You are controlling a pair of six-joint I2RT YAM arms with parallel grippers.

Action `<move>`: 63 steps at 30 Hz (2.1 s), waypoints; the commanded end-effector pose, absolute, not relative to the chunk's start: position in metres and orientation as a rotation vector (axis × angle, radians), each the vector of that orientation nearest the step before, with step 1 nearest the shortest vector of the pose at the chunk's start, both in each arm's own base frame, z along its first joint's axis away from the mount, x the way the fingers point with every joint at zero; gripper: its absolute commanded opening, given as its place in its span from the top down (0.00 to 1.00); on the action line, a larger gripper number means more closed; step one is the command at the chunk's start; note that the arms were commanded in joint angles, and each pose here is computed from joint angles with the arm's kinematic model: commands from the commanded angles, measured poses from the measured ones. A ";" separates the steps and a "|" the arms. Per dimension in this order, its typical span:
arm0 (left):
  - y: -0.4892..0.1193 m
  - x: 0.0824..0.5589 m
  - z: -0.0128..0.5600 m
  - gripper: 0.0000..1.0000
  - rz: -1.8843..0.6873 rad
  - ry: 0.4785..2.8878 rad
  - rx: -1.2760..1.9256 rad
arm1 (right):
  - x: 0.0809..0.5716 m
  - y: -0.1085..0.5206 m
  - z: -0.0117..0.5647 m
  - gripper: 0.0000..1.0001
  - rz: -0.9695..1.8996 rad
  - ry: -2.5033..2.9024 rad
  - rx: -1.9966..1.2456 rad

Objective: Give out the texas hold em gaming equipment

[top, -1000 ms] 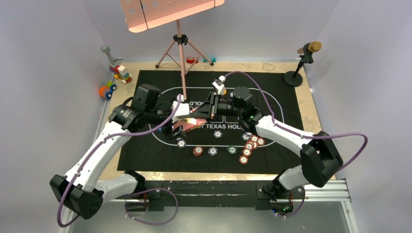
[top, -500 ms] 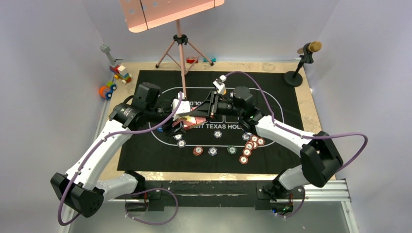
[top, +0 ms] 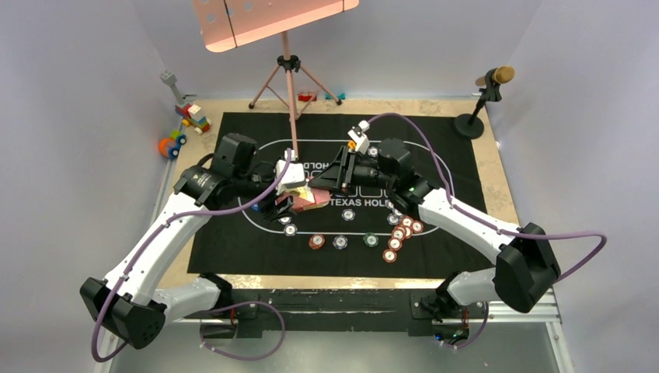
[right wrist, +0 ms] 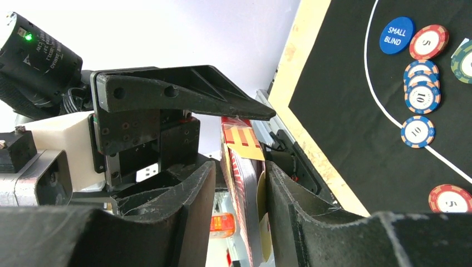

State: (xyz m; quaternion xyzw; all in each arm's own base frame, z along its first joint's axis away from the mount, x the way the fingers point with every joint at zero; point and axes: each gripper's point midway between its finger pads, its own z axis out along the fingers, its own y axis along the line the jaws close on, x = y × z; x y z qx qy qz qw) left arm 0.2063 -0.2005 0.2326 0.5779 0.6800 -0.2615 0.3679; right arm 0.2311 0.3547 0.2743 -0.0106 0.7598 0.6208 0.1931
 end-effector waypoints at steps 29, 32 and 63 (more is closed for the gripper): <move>-0.213 0.220 0.260 0.03 -0.645 1.644 1.447 | 0.211 0.372 0.302 0.95 1.786 2.083 -0.081; -0.216 0.213 0.256 0.03 -0.660 1.633 1.487 | 0.214 0.373 0.302 0.95 1.776 2.087 -0.067; -0.199 0.192 0.241 0.67 -0.634 1.706 1.528 | 0.213 0.372 0.288 0.46 1.667 2.176 -0.142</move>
